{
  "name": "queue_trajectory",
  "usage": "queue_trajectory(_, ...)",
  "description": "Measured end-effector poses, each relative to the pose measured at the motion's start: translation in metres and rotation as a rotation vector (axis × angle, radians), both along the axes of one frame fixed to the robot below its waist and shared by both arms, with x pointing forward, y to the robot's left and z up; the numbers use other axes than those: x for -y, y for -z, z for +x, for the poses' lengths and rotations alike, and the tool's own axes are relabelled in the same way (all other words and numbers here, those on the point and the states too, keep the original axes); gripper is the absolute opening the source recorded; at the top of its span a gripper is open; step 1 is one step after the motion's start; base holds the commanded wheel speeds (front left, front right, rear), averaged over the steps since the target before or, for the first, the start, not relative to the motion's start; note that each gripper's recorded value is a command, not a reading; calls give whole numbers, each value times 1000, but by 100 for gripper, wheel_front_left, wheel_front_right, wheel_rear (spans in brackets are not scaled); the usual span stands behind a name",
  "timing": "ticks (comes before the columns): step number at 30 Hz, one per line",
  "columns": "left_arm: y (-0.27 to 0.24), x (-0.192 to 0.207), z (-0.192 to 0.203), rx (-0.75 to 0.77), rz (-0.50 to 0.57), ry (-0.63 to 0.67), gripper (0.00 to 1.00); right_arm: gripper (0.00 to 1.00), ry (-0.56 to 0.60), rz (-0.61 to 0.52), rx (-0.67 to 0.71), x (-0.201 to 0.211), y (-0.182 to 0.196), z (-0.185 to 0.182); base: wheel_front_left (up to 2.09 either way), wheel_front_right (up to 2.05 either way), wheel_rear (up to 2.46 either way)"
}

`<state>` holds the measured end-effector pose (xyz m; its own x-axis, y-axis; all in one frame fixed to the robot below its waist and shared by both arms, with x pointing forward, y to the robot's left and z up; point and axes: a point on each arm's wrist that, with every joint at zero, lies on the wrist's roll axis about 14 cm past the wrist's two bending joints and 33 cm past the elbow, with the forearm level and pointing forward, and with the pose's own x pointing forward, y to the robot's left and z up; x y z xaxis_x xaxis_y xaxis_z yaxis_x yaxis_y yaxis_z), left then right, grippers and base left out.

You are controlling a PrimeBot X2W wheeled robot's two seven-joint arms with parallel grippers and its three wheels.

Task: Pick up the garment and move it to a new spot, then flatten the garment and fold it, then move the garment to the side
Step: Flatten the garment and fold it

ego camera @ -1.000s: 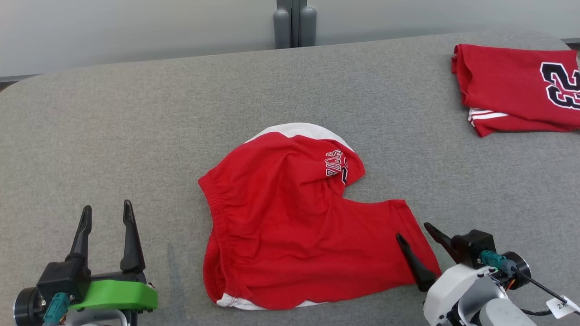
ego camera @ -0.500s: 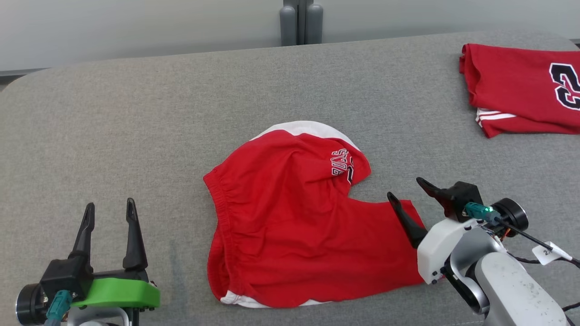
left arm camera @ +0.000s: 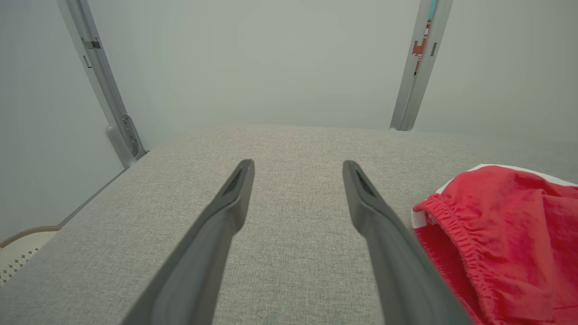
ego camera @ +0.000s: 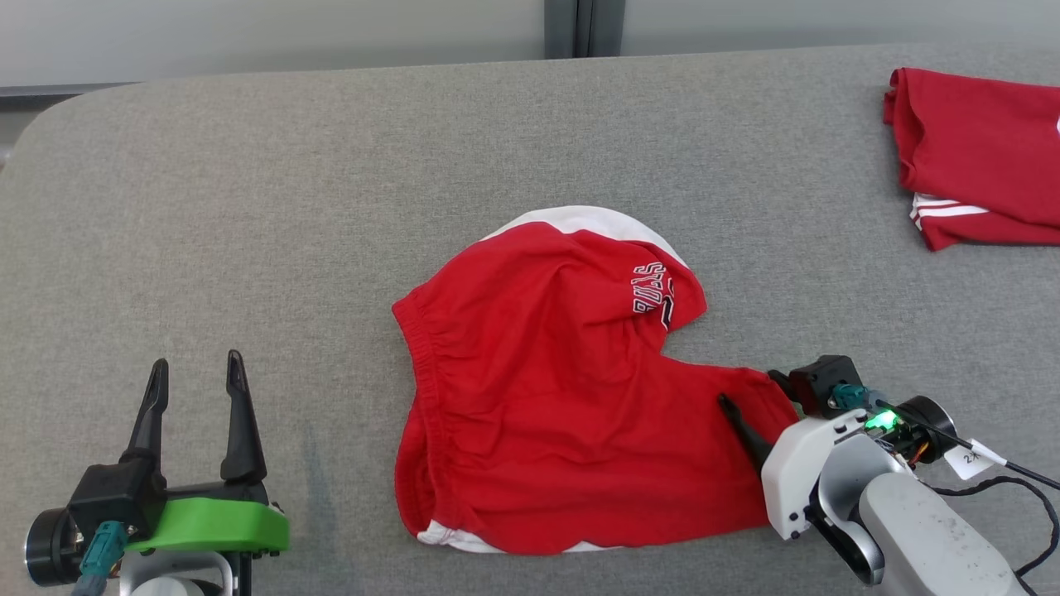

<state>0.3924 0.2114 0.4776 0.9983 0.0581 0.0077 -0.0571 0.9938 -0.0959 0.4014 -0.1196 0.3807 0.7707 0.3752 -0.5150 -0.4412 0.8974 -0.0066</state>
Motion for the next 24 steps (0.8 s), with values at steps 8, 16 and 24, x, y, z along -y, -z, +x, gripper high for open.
queue_trajectory(8, -1, 1, 4, 6, 0, 3, 100, 0, -38, 74, -1, -26, 1, -1, 0, 0, 0)
queue_trajectory(16, -2, 0, 5, 8, 2, 1, 100, 0, 1, 85, 154, -9, -31, 36, 0, 0, 0)
queue_trajectory(24, -3, -3, 7, 12, 4, -7, 100, 0, 17, 76, 231, -13, -56, 78, 0, 0, 0)
